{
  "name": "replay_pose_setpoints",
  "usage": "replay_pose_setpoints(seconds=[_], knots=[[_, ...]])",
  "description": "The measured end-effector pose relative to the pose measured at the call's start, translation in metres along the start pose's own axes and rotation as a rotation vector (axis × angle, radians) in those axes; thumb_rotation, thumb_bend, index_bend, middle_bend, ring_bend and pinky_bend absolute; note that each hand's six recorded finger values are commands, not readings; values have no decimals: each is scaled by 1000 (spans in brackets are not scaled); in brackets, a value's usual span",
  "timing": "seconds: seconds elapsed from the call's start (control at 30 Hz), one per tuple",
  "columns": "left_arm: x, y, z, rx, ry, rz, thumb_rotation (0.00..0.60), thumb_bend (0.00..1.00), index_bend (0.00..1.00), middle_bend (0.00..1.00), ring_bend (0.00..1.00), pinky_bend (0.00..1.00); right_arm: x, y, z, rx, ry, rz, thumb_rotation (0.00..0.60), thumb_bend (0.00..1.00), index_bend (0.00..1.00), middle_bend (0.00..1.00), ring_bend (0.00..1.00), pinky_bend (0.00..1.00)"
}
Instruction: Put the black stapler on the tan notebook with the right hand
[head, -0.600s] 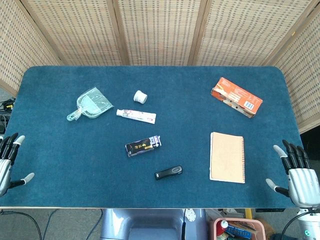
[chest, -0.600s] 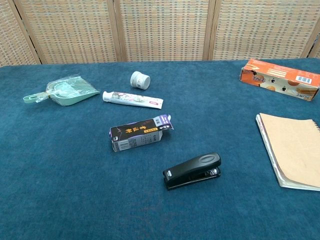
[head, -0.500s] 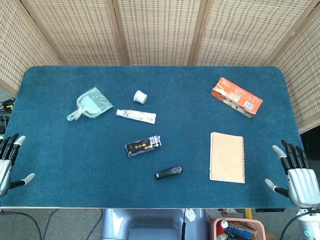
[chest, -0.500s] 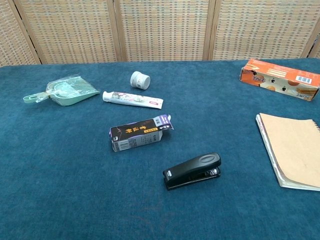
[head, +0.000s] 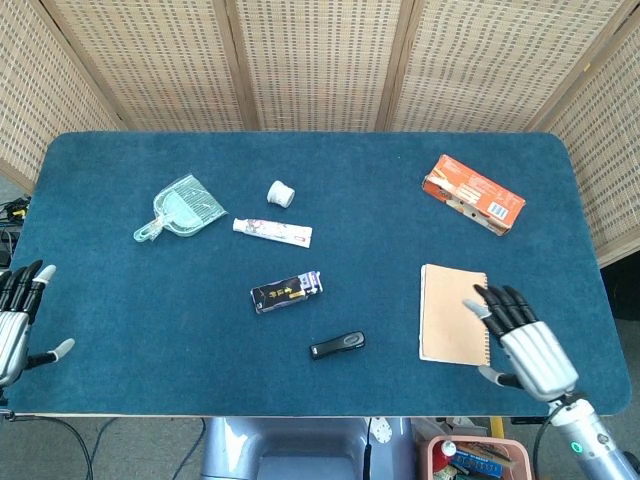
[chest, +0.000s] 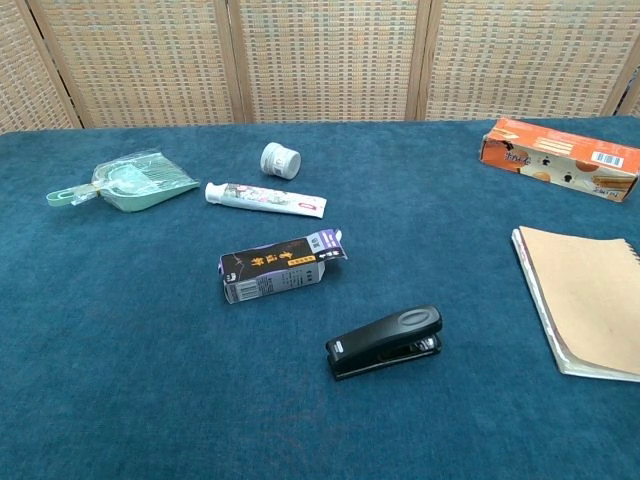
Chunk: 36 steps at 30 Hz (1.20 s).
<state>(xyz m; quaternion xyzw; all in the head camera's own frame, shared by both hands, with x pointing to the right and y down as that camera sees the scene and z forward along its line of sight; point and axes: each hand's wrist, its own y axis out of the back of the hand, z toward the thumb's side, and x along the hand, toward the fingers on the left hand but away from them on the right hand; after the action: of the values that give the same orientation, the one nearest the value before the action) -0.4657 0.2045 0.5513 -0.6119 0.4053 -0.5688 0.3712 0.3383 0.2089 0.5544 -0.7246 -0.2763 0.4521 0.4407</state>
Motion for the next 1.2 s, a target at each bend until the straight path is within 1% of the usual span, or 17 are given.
replay_pose_setpoints(seconds=[0.13,0.2,0.3,0.4,0.5,0.6,0.67,0.77,0.87,0.93,1.0,1.03,1.1,1.2], knots=[[6,-8,-1,11,15,-30,600,0,0,0,0,0,-32,-9,28,66,133,80,600,0,0,0,0,88],[8,-9,-2,17,26,-32,600,0,0,0,0,0,-52,-14,47,94,210,113,600,0,0,0,0,94],[12,-12,-5,16,44,-46,600,0,0,0,0,0,-79,-23,81,120,320,134,600,0,0,0,0,94],[17,-15,-8,16,58,-65,600,0,0,0,0,0,-97,-37,108,141,398,166,600,0,0,0,0,94],[22,-16,-11,20,76,-75,600,0,0,0,0,0,-113,-54,130,158,446,210,600,0,0,0,0,95],[25,-18,-15,22,94,-84,600,0,0,0,0,0,-130,-69,151,160,471,248,600,0,5,1,0,102],[27,-18,-15,22,97,-85,600,0,0,0,0,0,-139,-79,166,164,485,267,600,0,31,16,0,115],[28,-17,-16,21,98,-85,600,0,0,0,0,0,-149,-92,182,181,496,294,600,22,70,75,0,129],[28,-18,-17,12,95,-96,600,0,0,0,0,0,-157,-107,187,204,485,322,600,65,101,140,14,162],[29,-19,-17,7,92,-106,600,0,0,0,0,0,-161,-116,189,203,473,344,600,114,128,180,46,181],[30,-19,-18,2,91,-109,600,0,0,0,0,0,-164,-125,192,206,460,360,600,198,208,233,97,199],[30,-19,-18,-1,91,-109,600,0,0,0,0,0,-165,-127,193,209,453,364,600,223,240,252,116,209],[31,-18,-19,-5,92,-109,600,0,0,0,0,0,-168,-132,193,215,437,369,600,273,305,304,167,247],[31,-18,-20,-5,91,-108,600,0,0,0,0,0,-170,-135,192,219,412,369,600,330,422,431,285,343]])
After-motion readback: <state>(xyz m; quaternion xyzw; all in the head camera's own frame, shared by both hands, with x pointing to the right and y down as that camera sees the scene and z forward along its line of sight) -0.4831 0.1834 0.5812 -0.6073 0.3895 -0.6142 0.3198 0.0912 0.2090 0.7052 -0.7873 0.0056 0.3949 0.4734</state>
